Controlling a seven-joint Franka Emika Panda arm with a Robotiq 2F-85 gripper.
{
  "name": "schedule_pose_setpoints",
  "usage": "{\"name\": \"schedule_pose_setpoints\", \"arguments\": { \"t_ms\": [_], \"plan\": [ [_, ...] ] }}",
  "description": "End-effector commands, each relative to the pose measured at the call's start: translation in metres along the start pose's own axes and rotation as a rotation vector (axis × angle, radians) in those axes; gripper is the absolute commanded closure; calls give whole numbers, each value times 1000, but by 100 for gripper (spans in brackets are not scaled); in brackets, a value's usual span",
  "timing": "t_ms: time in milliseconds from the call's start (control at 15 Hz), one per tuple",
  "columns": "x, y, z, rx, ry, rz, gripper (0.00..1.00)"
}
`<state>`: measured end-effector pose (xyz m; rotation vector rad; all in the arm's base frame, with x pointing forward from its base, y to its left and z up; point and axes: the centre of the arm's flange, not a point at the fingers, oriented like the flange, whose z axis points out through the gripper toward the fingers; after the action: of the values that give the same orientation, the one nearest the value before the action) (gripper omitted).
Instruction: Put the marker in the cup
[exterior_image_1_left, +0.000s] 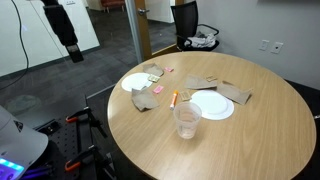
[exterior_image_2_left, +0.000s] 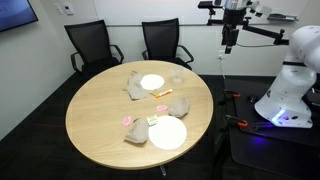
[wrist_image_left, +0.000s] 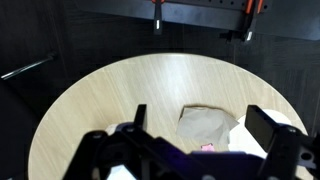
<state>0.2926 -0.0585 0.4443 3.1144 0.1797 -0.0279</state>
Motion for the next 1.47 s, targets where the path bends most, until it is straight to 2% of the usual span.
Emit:
{"name": "schedule_pose_setpoints", "arguments": {
  "t_ms": [0, 267, 467, 667, 933, 1200, 1400],
  "plan": [
    [39, 7, -20, -63, 16, -27, 0],
    [87, 13, -38, -108, 28, -71, 0],
    [130, 13, -37, -163, 24, -110, 0],
    [163, 11, -20, -214, -17, -174, 0],
    [197, 11, 10, -196, -71, -310, 0],
    [227, 12, 42, -188, -85, -442, 0],
    [243, 7, 73, -205, -55, -521, 0]
  ]
}}
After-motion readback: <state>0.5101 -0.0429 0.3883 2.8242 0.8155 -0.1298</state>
